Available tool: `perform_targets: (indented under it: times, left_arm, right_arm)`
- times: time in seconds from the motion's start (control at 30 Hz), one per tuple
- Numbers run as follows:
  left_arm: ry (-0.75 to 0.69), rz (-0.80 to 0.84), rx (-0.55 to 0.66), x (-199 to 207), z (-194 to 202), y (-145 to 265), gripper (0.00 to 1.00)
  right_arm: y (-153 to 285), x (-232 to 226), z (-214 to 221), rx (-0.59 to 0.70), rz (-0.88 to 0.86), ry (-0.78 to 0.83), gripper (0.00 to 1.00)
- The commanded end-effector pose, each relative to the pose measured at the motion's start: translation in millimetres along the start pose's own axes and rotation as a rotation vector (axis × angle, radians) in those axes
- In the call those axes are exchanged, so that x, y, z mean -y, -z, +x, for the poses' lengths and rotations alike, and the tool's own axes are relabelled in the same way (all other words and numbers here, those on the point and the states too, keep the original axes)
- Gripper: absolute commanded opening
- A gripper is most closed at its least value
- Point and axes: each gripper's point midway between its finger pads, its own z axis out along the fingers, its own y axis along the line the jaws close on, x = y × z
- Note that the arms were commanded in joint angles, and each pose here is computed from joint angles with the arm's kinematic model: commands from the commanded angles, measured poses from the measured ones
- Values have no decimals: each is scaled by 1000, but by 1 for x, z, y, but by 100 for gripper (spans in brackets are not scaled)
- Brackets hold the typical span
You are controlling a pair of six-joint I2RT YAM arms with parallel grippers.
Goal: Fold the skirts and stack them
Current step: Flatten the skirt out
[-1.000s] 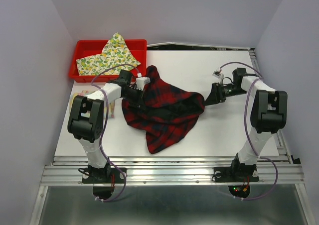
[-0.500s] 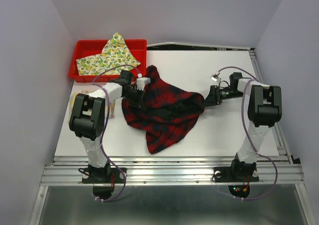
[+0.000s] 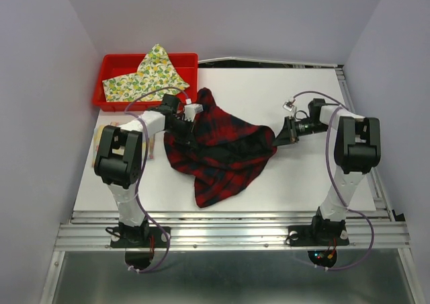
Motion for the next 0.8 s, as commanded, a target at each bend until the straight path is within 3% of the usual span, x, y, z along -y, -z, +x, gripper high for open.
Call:
perform_targets:
  times: [0.0,0.03,0.1,0.23,0.43,0.57,0.67,0.77]
  left_arm:
    - [-52,-15,109,10,-26,24,0]
    - [-68,-24,144,14,-34,33,0]
    - [-83,-61,184,15,-41,43,0]
    - [-146,-183,367,28,-76,95,0]
    - [-222,-601,654,19,-122,205,0]
    - [-322,-659,679,31,-125,238,0]
    - [-486,-534,706,80,-132,248,0]
    - [-615,-555,745,110,-135,262,0]
  right_arm:
    - [31,-15,-44,97,294,-38,1]
    - [59,-3,-53,154,551,22,1]
    - [106,14,-75,252,870,71,1]
    - [187,15,-96,303,1291,70,1]
    - [273,9,-96,251,1747,191,1]
    - [284,-20,-107,321,1756,256,1]
    - [290,-70,-136,420,1670,292,1]
    - [291,-113,-157,440,1604,382,1]
